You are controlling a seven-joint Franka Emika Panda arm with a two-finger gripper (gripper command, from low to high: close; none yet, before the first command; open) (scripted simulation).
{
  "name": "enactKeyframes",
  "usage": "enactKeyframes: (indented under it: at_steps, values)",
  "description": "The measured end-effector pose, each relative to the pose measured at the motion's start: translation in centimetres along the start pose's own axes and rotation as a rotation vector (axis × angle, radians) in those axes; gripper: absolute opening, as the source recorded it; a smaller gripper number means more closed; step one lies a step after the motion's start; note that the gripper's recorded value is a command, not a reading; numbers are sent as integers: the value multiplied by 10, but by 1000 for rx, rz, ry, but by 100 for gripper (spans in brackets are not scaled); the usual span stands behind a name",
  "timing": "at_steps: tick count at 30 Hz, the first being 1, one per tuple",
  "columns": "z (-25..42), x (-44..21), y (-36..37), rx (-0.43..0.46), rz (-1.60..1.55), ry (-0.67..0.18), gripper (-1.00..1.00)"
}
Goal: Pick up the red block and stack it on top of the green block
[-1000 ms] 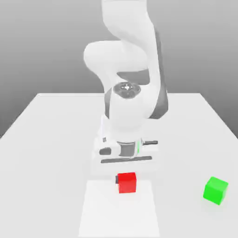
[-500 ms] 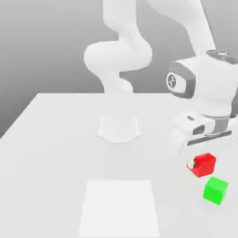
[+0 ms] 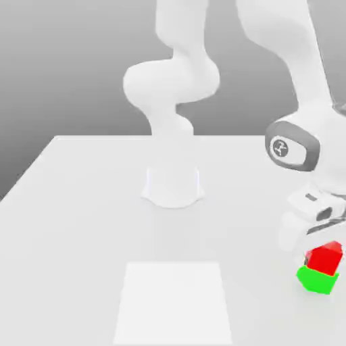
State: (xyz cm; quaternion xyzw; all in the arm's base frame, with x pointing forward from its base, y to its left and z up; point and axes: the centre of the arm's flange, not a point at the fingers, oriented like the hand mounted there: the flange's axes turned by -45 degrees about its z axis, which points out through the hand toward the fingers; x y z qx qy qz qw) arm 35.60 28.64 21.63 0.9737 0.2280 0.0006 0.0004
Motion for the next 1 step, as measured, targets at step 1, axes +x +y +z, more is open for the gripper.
enactKeyframes:
  at_steps: [1]
  values:
    - [-12, 0, 0, 0, 0, 0, 100]
